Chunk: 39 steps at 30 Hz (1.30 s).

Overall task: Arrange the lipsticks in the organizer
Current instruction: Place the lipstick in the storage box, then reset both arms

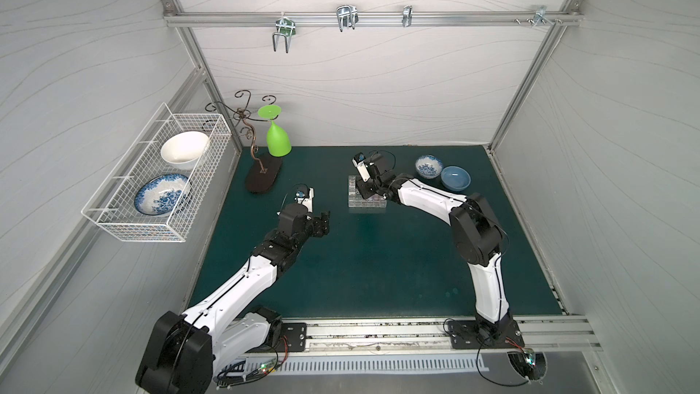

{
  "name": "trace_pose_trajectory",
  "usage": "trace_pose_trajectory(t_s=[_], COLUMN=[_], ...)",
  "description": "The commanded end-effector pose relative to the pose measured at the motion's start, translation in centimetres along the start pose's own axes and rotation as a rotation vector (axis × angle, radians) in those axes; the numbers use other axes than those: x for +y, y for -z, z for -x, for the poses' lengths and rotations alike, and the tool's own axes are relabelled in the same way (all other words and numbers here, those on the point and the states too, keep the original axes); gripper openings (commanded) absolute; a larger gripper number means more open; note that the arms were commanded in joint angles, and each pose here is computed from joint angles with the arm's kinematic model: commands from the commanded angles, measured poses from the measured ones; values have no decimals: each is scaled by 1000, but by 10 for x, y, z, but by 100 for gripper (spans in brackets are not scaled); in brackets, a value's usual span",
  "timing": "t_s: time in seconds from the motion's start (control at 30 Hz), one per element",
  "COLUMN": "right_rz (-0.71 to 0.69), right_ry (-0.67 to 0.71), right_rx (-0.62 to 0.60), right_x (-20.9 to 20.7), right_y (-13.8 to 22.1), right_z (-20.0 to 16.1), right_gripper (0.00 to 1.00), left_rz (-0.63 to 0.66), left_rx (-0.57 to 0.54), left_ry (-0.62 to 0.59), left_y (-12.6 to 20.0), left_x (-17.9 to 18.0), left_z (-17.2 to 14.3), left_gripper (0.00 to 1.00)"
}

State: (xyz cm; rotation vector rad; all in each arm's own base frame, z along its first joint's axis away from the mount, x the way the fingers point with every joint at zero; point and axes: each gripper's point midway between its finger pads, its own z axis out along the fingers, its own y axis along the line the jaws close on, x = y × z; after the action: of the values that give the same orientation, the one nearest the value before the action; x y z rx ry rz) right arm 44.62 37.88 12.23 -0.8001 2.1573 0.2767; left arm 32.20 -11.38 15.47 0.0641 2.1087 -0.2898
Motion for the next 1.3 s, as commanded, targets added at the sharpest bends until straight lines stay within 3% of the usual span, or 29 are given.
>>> trace_pose_trajectory(t_s=[0.0, 0.27, 0.57, 0.77, 0.9, 0.97, 1.13, 1.2, 1.27], right_rz=[-3, -15, -39, -206, -276, -332, -467, -400, -359], right_ry=[1, -37, -122, -128, -180, -262, -251, -199, -160], right_rx=[-44, -147, -186, -160, -139, -134, -186, -207, -227], right_x=[3, -4, -15, -49, -84, -108, -154, -149, -143], right_y=[4, 69, 162, 208, 224, 231, 224, 209, 198], right_z=[15, 35, 2, -49, -92, -111, -142, -149, -152], right_gripper=[28, 73, 99, 99, 99, 99, 99, 99, 99], left_rz=[-24, -24, -20, 14, 216, 293, 428, 475, 516], left_rx=[-70, -74, -102, -107, -127, -148, -264, -327, -321], left_ry=[11, 12, 35, 27, 6, -67, -138, -150, -157], left_y=[4, 7, 13, 12, 14, 16, 28, 31, 27], left_x=[-5, -5, -3, 4, 41, 55, 81, 91, 106], left_z=[19, 22, 27, 23, 16, 13, 15, 17, 11], left_gripper=[80, 80, 80, 79, 98, 99, 99, 99, 99])
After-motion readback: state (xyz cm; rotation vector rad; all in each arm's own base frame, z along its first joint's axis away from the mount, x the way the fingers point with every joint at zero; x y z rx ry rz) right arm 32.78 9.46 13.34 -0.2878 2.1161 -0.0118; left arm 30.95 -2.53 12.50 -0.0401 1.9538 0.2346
